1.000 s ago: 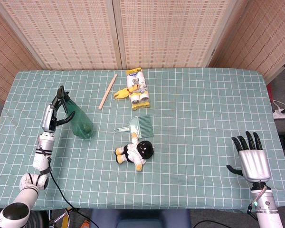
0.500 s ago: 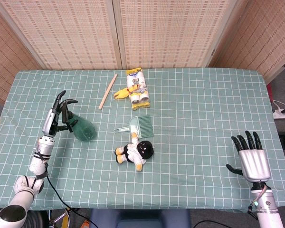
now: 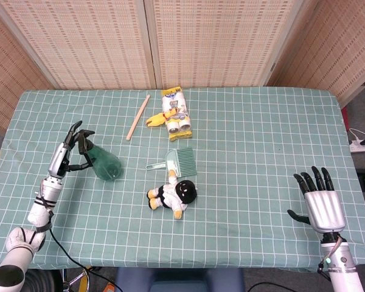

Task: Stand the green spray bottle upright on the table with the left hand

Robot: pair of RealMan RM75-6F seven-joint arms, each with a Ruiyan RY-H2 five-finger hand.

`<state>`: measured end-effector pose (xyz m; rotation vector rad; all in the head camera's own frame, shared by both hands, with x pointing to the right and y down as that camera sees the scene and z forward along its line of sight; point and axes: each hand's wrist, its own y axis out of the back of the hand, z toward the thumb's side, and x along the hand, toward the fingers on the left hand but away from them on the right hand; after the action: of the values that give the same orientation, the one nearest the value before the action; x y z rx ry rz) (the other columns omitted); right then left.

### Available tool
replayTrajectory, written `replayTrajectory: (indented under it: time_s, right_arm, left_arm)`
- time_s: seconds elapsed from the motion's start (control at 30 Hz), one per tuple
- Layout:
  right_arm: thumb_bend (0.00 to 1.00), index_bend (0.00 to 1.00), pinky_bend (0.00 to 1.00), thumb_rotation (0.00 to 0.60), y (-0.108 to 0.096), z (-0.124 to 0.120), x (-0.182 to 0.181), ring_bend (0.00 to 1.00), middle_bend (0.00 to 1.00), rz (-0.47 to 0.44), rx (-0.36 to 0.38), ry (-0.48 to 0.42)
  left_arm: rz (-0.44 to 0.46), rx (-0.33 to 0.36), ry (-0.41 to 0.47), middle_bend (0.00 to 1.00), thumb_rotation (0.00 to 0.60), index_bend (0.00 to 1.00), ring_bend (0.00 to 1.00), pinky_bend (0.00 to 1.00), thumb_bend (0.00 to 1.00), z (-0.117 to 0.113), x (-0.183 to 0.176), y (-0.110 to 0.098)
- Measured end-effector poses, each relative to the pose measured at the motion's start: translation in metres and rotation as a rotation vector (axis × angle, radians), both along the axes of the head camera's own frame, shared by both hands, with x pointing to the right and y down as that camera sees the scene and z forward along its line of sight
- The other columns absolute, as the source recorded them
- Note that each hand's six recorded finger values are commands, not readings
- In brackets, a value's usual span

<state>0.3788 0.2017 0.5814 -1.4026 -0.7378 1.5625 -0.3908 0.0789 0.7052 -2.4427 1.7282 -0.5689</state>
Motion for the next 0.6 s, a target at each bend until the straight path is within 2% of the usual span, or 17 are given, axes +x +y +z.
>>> replayTrajectory:
  time_s: [0.37,0.4,0.5,0.6]
  right_arm:
    - [0.0,0.17,0.05,0.6,-0.001,-0.001,-0.002,0.0,0.18,-0.015,0.011,-0.077]
    - [0.0,0.17,0.05,0.6,-0.001,-0.001,-0.002,0.0,0.18,-0.017,0.012,-0.087]
    - [0.0,0.17,0.05,0.6,-0.001,-0.002,-0.004,0.0,0.18,-0.029,0.018,-0.121]
    - [0.0,0.19,0.05,0.6,-0.001,-0.003,-0.006,0.0,0.18,-0.044,0.027,-0.157]
  left_arm:
    - [-0.02,0.017,-0.102,0.19,0.6,0.0,0.15,0.16,0.16,-0.022,-0.051,0.016]
    - [-0.026,0.015,-0.123,0.19,0.6,0.0,0.15,0.17,0.18,-0.022,-0.056,0.017]
    - [-0.05,-0.013,-0.187,0.16,0.6,0.0,0.13,0.18,0.31,-0.018,-0.069,0.019]
    - [-0.056,-0.064,-0.289,0.12,0.6,0.11,0.07,0.16,0.4,-0.011,-0.085,0.019]
